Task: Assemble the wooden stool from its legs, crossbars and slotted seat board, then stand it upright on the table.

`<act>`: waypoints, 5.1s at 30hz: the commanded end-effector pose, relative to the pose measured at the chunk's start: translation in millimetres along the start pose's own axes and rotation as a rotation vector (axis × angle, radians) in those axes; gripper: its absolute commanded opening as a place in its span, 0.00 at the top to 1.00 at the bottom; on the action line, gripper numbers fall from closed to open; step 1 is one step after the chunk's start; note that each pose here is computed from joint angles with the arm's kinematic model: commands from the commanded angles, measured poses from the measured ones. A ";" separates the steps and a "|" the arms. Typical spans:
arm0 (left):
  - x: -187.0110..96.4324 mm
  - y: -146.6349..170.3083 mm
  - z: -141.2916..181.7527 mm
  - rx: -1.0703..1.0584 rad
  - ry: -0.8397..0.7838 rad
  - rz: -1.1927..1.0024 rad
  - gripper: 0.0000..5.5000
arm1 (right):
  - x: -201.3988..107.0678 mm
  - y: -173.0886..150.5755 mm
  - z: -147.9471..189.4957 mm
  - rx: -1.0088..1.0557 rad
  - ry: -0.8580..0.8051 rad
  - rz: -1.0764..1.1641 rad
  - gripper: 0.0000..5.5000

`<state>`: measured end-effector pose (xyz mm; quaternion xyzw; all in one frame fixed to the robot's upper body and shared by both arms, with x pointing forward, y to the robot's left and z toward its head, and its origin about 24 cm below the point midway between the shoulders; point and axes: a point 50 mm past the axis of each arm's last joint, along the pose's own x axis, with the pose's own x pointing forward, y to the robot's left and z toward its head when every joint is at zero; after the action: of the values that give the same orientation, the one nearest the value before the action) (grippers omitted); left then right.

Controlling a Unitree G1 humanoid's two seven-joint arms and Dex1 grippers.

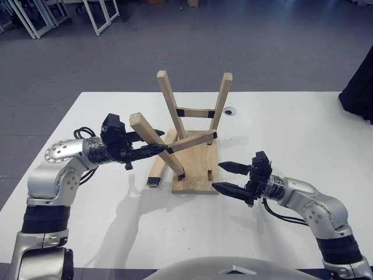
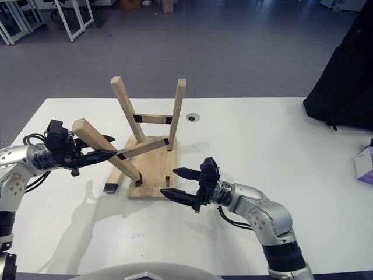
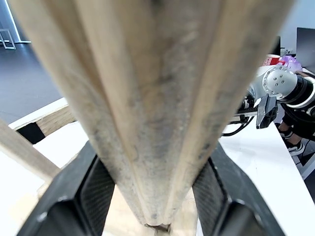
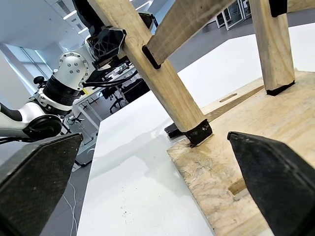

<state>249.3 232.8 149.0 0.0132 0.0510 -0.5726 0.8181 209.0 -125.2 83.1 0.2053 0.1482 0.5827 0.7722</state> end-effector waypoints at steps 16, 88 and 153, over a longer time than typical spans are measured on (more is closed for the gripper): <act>5.7 14.0 7.6 0.067 0.294 -0.189 0.63 | 7.4 -2.0 -12.0 0.005 0.033 0.017 0.00; 26.1 -61.8 37.5 -0.188 -0.243 -0.073 0.34 | 1.5 -8.4 -25.9 -0.002 0.043 -0.047 0.00; 39.1 -26.2 -134.4 -0.541 0.588 1.001 0.62 | 1.4 1.9 -43.3 -0.002 0.088 -0.133 0.00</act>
<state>244.3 195.7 35.0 -0.0278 0.3438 -0.0606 0.9367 184.7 -116.3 45.6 0.1769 0.1985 0.5428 0.7967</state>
